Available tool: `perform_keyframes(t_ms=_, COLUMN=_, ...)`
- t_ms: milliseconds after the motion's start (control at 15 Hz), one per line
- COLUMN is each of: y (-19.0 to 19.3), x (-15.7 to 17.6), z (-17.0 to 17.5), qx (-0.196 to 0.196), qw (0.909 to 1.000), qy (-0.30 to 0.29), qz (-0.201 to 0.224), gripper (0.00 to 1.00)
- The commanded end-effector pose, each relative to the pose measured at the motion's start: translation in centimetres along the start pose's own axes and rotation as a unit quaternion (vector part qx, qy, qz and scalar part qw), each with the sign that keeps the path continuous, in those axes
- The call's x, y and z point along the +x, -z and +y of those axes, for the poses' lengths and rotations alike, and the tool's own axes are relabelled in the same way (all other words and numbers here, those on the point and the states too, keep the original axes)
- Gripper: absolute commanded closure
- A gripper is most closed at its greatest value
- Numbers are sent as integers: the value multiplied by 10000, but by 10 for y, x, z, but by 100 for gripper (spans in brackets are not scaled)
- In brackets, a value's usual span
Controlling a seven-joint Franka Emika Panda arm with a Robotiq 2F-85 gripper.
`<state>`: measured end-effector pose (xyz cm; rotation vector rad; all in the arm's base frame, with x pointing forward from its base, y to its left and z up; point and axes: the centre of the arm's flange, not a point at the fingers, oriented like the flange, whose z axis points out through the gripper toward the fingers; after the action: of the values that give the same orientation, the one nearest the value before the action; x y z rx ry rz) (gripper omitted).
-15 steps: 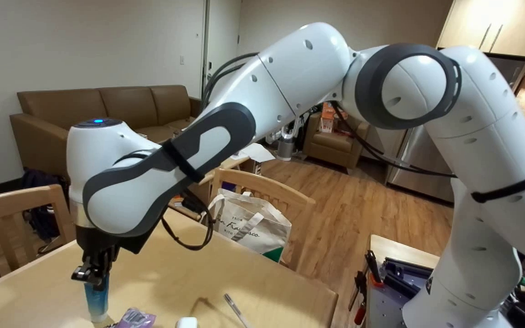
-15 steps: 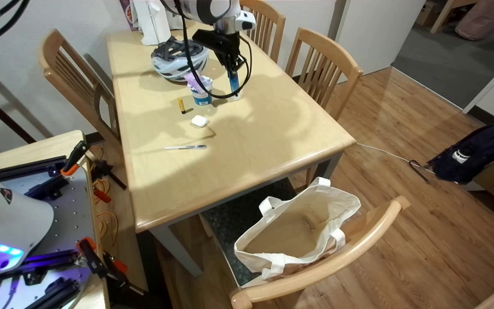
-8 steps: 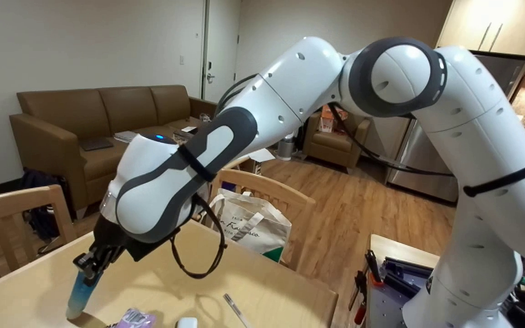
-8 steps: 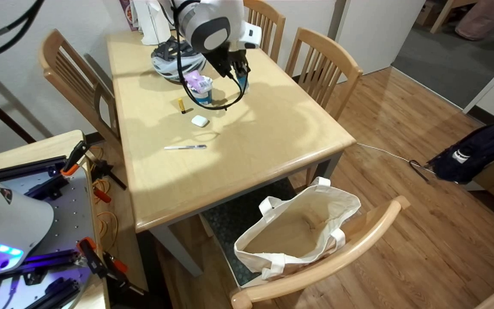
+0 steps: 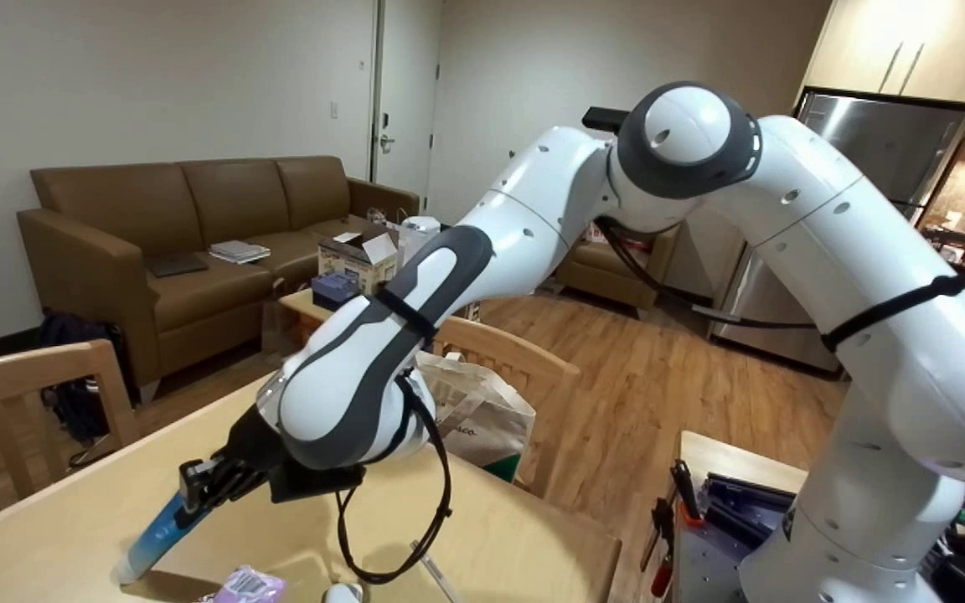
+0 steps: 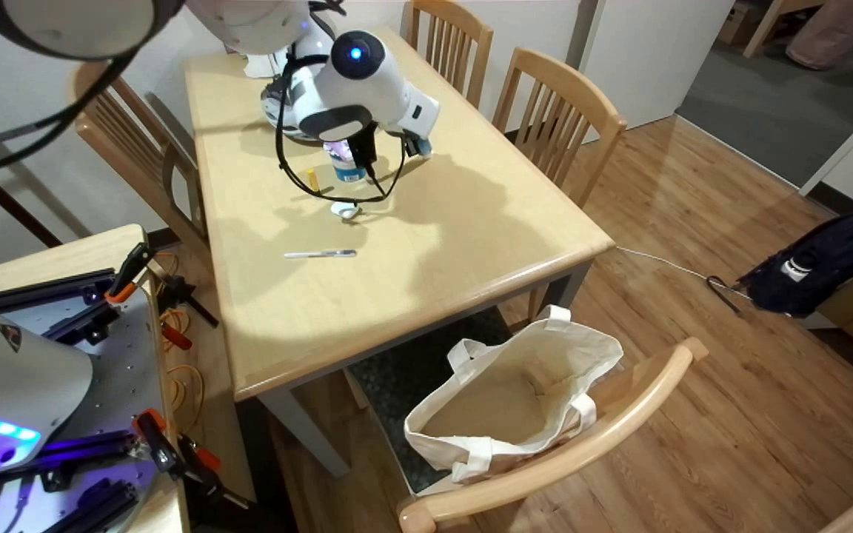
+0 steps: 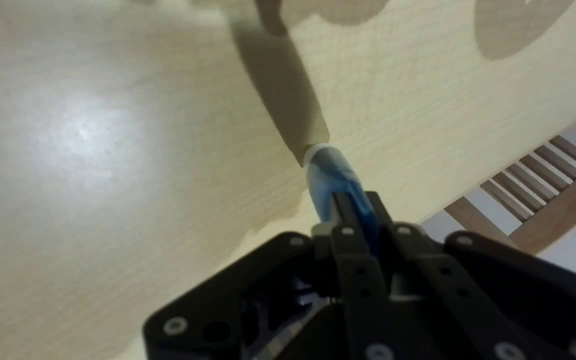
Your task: Make the tube lie down
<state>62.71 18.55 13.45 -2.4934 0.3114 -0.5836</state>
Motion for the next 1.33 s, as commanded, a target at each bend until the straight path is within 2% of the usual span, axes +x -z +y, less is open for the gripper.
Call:
perform_keyframes(t_ms=0, y=6, x=-27, z=46, qx=156, qw=9985, qy=-531, qz=44, gripper=98)
perform_keyframes(t_ms=67, y=7, x=-31, z=54, qx=83, qw=9979, qy=-635, qz=4, gripper=98)
perform_keyframes(t_ms=200, y=11, x=-34, z=69, qx=-515, qw=9947, qy=-827, qz=-323, gripper=98)
perform_keyframes(t_ms=400, y=18, x=-27, z=85, qx=-1197, qw=9888, qy=-632, qz=-622, gripper=98)
perform_keyframes(t_ms=533, y=20, x=-13, z=80, qx=-1522, qw=9835, qy=-381, qz=-901, gripper=98)
perform_keyframes(t_ms=600, y=20, x=0, z=72, qx=-1715, qw=9795, qy=-264, qz=-1023, gripper=68)
perform_keyframes(t_ms=733, y=22, x=21, z=54, qx=-1957, qw=9711, qy=149, qz=-1361, gripper=61)
perform_keyframes(t_ms=933, y=23, x=39, z=29, qx=-2251, qw=9555, qy=733, qz=-1758, gripper=42)
perform_keyframes(t_ms=1267, y=23, x=50, z=3, qx=-2403, qw=9453, qy=1272, qz=-1802, gripper=11)
